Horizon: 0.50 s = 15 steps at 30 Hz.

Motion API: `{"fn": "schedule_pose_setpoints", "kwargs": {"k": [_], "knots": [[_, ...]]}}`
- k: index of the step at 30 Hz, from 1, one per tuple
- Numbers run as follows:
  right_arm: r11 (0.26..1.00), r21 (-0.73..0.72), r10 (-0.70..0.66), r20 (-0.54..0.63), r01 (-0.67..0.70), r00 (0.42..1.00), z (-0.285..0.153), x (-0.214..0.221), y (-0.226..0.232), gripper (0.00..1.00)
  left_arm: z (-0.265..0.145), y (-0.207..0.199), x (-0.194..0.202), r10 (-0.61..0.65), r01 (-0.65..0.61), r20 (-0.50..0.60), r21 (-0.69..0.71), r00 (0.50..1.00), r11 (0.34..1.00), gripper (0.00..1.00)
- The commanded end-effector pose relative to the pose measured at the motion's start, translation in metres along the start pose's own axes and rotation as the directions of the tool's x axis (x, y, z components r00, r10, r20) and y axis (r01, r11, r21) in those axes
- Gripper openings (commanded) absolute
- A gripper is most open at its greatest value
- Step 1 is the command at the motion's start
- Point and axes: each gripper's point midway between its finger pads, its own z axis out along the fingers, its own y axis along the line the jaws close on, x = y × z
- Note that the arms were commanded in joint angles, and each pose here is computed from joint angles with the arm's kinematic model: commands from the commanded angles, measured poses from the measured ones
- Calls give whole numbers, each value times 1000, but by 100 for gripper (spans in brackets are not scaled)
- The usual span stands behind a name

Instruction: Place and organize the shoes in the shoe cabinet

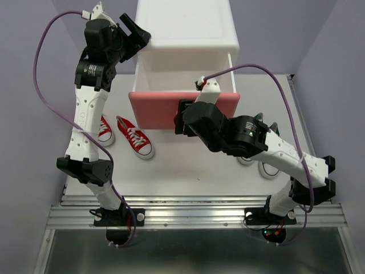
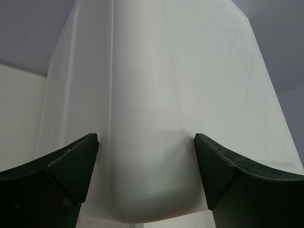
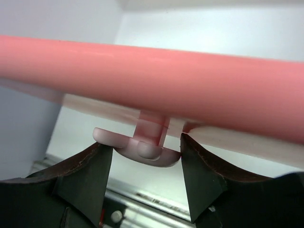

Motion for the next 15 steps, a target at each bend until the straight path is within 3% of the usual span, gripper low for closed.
{"fn": "schedule_pose_setpoints", "kwargs": {"k": [1,7,15], "knots": [[967,-164,171,-150,-195,974,-39,21,36,1,2,39,66,19,-53,-220,-149,975,987,91],[946,-222,179,-249,-236,952,-69,56,56,1,-3,40,69,16,-52,-208,-167,978,985,91],[946,-198,188,-310,-257,932,-98,71,41,1,-6,43,75,8,-45,-206,-177,979,983,91]]}}
